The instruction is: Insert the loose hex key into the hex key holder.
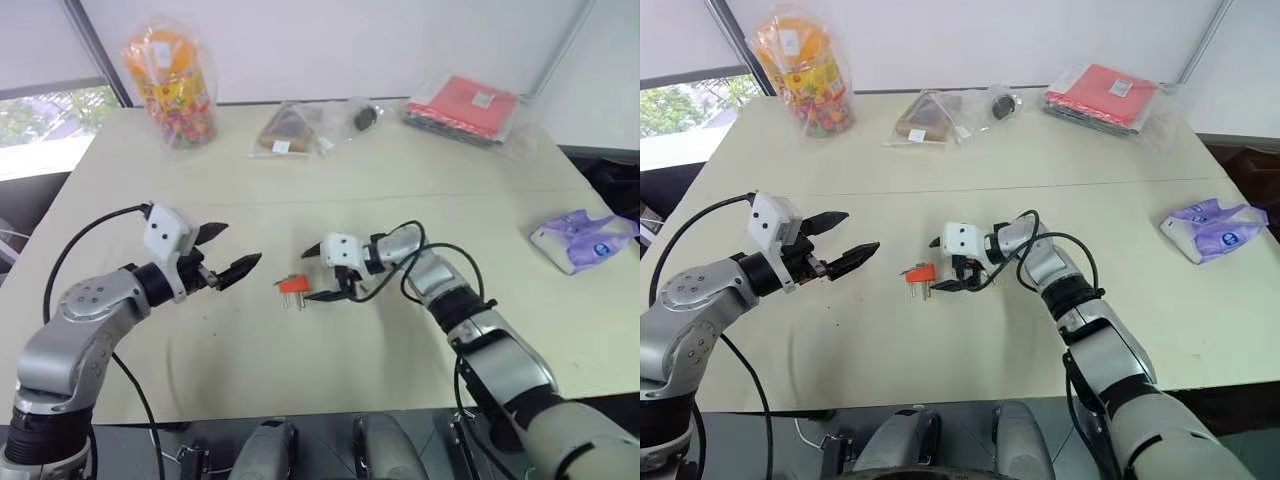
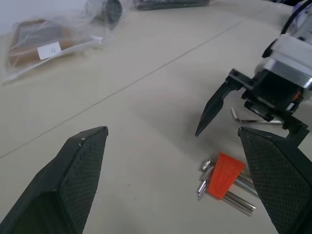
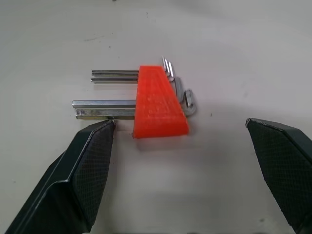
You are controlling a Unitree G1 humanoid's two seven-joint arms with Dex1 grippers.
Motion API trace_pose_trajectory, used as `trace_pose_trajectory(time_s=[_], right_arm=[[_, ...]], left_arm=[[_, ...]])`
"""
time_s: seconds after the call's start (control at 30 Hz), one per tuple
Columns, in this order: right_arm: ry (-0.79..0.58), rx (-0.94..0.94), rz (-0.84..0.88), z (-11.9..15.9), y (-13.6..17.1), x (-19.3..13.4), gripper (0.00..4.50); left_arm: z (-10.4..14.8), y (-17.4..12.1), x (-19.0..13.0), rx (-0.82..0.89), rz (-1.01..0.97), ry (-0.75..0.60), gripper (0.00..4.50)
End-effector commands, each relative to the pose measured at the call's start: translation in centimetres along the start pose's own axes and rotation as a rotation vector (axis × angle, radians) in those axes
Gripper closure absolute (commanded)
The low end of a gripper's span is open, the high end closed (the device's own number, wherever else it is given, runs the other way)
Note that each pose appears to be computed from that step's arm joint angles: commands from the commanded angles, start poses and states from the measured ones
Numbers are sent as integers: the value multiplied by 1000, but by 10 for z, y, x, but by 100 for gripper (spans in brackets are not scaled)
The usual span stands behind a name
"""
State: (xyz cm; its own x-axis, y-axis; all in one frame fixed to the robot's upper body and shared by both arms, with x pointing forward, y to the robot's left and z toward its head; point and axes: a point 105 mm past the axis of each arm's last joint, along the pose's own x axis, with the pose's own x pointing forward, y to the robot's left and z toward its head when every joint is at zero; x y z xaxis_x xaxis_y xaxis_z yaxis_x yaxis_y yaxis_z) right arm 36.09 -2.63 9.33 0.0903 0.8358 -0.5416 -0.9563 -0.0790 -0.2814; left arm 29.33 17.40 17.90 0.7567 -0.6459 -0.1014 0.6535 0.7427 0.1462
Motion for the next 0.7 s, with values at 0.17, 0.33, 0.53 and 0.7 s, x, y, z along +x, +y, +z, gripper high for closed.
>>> trace_pose_trajectory(time_s=[0.17,0.33,0.53,0.7], right_arm=[[48,56,45,-14,4,8,5],[48,46,38,-16,3,8,123],[48,40,34,-18,5,9,349],[52,-80,-57,-15,-2,4,349]], left_arm=[[11,-4,-3,44,16,-45,0],[10,-4,-4,43,22,-45,0],[11,-3,-1,45,23,-49,0],[9,-4,0,40,14,-46,0]])
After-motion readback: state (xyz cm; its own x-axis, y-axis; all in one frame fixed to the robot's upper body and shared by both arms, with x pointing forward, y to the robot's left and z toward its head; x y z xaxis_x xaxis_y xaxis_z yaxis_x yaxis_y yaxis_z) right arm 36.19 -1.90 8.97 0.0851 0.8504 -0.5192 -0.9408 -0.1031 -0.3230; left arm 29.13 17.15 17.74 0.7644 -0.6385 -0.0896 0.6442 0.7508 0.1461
